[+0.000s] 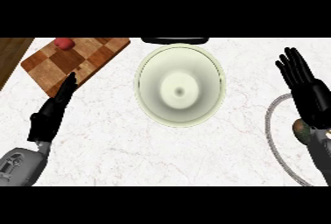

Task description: Pick the pear from the placemat and place it in the bowl

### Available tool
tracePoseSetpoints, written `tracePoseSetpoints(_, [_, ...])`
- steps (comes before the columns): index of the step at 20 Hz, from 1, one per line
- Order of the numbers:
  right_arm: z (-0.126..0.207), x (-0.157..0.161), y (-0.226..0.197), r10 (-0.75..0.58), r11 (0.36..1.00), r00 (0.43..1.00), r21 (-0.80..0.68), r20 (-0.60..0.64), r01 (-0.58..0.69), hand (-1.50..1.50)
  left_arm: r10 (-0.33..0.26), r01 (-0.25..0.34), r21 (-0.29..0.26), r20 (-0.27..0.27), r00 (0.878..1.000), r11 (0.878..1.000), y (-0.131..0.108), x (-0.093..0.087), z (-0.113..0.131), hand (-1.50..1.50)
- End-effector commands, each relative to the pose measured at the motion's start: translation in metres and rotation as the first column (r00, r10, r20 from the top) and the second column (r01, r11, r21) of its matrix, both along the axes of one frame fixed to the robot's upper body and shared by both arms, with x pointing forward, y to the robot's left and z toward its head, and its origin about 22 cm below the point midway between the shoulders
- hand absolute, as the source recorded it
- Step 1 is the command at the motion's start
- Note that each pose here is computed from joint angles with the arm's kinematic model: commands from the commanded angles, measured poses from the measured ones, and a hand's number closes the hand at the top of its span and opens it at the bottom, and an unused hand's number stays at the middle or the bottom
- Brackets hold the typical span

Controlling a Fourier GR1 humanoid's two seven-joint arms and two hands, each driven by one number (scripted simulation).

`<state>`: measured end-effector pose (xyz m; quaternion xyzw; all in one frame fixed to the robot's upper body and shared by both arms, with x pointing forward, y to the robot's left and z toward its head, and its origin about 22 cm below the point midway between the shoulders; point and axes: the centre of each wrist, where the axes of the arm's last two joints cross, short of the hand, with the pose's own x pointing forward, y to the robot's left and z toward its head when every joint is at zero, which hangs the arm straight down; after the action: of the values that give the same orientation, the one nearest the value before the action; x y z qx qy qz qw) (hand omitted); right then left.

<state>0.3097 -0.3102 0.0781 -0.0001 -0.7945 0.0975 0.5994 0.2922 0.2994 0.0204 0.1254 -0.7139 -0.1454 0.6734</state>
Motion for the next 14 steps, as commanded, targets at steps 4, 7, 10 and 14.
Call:
tracePoseSetpoints(4, [-0.020,-0.012,0.044,0.579,0.814,0.797,0.175,-0.168,-0.554,-1.50,0.095,-0.079,-0.117,0.141,0.985,0.990,0.009,0.017,0.039,0.00])
tracePoseSetpoints(7, [0.066,-0.002,0.016,0.546,0.737,0.829,-0.401,-0.121,-0.544,-1.50,0.133,-0.107,-0.190,0.127,0.983,0.976,0.007,0.018,0.036,0.00])
tracePoseSetpoints(10, [-0.002,-0.056,-0.055,0.468,0.868,0.878,-0.138,-0.094,-0.477,-1.50,0.203,-0.158,-0.258,0.157,0.967,0.953,0.022,0.008,0.044,0.00])
tracePoseSetpoints(14, [0.036,-0.075,-0.097,0.579,0.788,0.813,-0.210,-0.062,-0.578,-1.50,0.200,-0.152,-0.258,0.170,0.965,0.954,0.040,0.006,0.066,0.00])
